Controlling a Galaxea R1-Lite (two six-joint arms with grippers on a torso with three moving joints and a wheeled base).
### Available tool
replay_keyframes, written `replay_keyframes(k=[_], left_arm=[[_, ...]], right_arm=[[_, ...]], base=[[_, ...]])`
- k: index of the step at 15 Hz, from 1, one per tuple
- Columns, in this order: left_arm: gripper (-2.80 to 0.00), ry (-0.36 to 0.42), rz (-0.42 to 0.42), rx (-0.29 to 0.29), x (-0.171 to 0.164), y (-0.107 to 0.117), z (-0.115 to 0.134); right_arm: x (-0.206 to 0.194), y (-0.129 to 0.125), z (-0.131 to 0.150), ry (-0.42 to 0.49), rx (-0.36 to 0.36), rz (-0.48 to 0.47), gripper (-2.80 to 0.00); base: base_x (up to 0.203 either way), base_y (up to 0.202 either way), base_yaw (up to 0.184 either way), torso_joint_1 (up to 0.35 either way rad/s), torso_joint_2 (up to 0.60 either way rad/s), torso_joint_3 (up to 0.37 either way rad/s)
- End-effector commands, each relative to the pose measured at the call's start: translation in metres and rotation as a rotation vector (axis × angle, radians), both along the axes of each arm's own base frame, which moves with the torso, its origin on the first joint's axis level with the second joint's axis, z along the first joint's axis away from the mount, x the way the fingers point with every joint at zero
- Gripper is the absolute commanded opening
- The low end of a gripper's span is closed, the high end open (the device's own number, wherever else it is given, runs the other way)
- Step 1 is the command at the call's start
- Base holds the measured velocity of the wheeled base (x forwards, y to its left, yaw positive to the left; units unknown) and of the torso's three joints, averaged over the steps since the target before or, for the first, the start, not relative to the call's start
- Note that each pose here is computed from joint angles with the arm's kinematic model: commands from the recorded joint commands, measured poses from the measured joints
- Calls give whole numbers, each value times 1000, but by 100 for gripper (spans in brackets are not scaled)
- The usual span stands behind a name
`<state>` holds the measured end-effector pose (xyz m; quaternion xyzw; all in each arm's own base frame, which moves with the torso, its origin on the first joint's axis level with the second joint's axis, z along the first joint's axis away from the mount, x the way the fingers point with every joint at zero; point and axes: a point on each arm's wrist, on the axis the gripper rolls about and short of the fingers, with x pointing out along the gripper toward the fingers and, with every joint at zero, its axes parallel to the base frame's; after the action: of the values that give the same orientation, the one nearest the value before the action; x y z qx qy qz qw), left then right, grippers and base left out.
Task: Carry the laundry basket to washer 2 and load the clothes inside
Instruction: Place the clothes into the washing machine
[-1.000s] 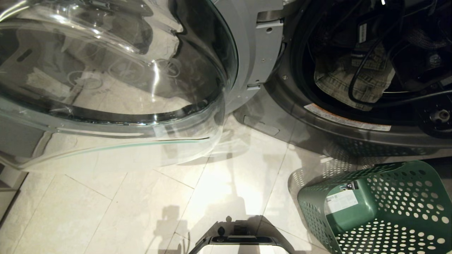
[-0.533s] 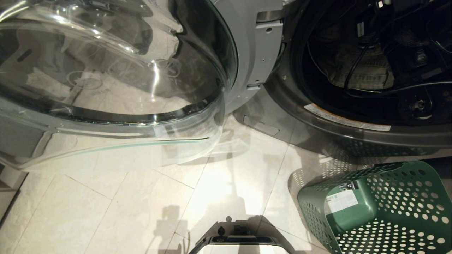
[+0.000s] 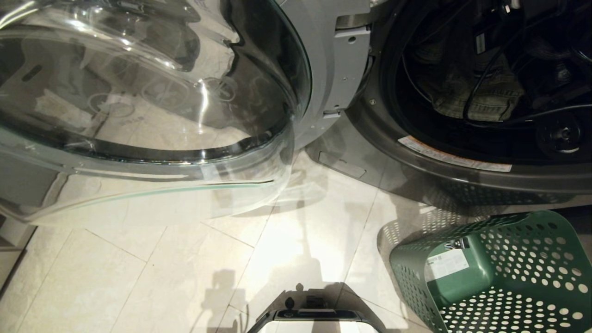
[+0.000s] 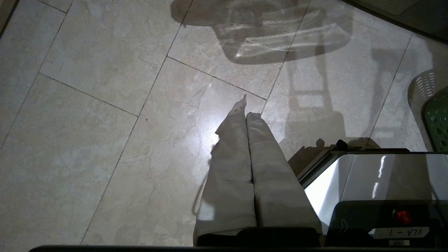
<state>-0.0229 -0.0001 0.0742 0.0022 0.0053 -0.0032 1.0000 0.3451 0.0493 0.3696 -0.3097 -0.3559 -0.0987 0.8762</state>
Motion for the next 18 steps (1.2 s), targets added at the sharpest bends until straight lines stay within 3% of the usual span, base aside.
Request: replay_keyframes(k=[1, 4, 7, 9, 12, 14, 18], left_arm=[[-280, 2, -1, 0, 0, 0, 0], [-280, 2, 0, 0, 0, 0, 0], [-280, 2, 0, 0, 0, 0, 0], [-280, 0, -1, 0, 0, 0, -1], [-280, 2, -1, 0, 0, 0, 0], [-280, 2, -1, 0, 0, 0, 0], [-280, 2, -1, 0, 0, 0, 0]], right_arm=[[-3, 0, 2, -11, 0, -3, 0], [-4, -1, -5, 4, 5, -1, 0], [-5, -3, -26, 104, 62, -39, 0], [-16, -6, -45, 260, 111, -74, 0], [-39, -15, -77, 579, 224, -118, 0], [-56, -18, -91, 694, 281, -128, 0], [-87, -26, -118, 823, 285, -159, 0]], base=[[0, 0, 0, 0, 0, 0], [0, 0, 0, 0, 0, 0], [0, 0, 0, 0, 0, 0], [0, 0, 0, 0, 0, 0], [0, 0, 0, 0, 0, 0], [0, 0, 0, 0, 0, 0], [0, 0, 0, 0, 0, 0]])
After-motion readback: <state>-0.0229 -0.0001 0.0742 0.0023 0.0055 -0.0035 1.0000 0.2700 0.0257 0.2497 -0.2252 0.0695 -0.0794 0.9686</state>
